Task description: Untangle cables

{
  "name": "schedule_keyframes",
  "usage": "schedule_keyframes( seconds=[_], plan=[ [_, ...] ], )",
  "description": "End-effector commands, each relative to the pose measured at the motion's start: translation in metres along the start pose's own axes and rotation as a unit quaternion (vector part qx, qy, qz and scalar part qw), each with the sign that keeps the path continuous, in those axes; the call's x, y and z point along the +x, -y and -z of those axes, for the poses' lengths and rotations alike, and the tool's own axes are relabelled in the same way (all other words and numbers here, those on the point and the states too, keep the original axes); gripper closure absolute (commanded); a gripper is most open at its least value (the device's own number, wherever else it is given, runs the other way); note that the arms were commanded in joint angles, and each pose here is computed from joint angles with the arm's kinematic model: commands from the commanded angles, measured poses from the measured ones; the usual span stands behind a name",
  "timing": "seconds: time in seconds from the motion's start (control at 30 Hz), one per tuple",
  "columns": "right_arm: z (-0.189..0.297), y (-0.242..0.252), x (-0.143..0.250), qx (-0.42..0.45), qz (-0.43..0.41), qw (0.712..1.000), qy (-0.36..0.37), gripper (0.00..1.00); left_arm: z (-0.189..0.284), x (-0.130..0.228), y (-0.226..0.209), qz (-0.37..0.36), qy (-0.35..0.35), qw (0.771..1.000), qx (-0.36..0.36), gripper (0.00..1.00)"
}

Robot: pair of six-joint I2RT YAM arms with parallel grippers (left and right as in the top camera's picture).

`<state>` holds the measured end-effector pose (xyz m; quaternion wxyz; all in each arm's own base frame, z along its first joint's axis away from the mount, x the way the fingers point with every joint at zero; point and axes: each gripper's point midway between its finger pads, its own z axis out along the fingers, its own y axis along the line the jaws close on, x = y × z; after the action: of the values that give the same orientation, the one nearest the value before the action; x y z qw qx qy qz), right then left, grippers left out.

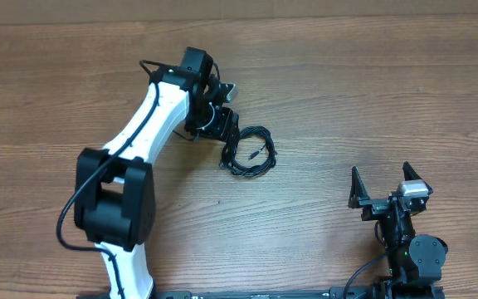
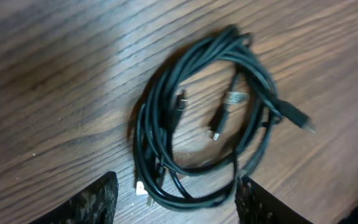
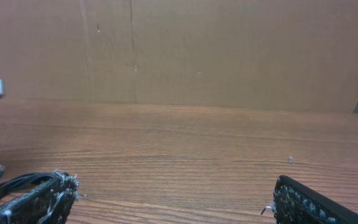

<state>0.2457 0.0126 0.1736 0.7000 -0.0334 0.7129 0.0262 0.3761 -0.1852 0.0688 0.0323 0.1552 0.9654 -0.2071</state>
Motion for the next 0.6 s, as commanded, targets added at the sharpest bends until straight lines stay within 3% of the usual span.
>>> schedule_keyframes(
  seconds=[0.0,0.13,0.23,0.37,0.57],
  plan=[
    [0.0,0.0,0.002,0.002,-0.003,1.0,0.001,0.0,-0.022,-0.001,0.001,0.021,-0.019,1.0,-0.008,0.44],
    [0.0,0.0,0.002,0.002,-0.003,1.0,0.001,0.0,-0.046,0.005,-0.002,0.032,-0.042,0.998,-0.026,0.59],
    [0.0,0.0,0.002,0.002,-0.003,1.0,0.001,0.0,-0.051,0.007,-0.015,0.053,-0.045,0.995,-0.075,0.67],
    [0.0,0.0,0.002,0.002,-0.003,1.0,0.001,0.0,-0.05,0.009,-0.018,0.061,-0.047,0.993,-0.086,0.74],
    [0.0,0.0,0.002,0.002,-0.003,1.0,0.001,0.0,-0.047,0.019,-0.028,0.075,-0.063,0.988,-0.116,0.74]
  ],
)
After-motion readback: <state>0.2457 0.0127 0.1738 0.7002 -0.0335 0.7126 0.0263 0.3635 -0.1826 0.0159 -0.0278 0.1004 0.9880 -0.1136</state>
